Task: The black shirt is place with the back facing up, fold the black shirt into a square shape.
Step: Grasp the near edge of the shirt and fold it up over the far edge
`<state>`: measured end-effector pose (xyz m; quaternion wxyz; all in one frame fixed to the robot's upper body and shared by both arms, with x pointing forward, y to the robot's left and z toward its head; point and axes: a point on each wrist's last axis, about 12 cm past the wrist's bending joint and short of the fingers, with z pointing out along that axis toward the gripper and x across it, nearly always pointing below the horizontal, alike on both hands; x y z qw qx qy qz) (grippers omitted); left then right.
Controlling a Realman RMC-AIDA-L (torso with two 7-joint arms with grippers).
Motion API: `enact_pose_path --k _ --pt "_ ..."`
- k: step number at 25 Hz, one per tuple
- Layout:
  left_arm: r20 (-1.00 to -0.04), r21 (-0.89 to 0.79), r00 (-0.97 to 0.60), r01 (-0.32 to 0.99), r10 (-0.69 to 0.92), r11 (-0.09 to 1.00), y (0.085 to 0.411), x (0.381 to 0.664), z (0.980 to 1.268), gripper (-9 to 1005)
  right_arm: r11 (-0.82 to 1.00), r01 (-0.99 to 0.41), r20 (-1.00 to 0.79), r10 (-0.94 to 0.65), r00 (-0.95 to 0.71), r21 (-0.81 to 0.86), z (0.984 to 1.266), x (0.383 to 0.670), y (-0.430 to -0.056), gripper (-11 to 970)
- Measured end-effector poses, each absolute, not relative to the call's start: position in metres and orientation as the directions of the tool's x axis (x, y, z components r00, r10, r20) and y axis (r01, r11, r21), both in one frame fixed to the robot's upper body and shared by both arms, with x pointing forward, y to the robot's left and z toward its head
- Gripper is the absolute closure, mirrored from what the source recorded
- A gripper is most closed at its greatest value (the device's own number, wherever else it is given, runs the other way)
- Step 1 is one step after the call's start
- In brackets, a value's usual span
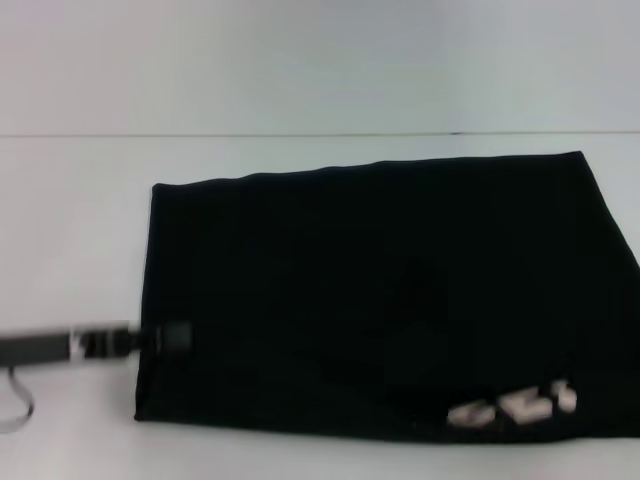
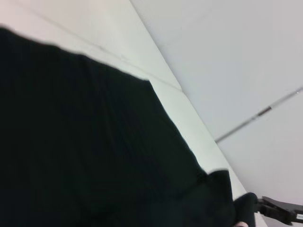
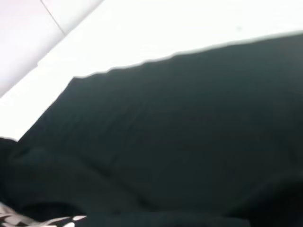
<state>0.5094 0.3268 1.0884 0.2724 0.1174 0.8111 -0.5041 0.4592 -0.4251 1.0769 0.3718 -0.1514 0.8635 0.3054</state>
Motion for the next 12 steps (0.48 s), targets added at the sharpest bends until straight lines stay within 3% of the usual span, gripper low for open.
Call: enact_pose_path --k 5,6,12 --pt "-0.596 -0.707 -0.795 0.457 -0.108 0.541 0.317 0.564 1.109 947 0.805 -0.468 -0.754 -0.040 -0.656 0.364 1.100 0.512 -0.423 904" --pt "-0.606 -0.682 -0.783 0.422 -0.139 0.597 0.313 0.586 1.113 946 0.822 -0.455 -0.752 -0.051 -0.657 0.343 1.105 0.535 -0.416 904" --pt "-0.643 -0.608 -0.749 0.373 -0.160 0.701 0.303 0.622 1.119 943 0.850 -0.437 -0.734 -0.092 -0.673 0.294 1.112 0.586 -0.389 904"
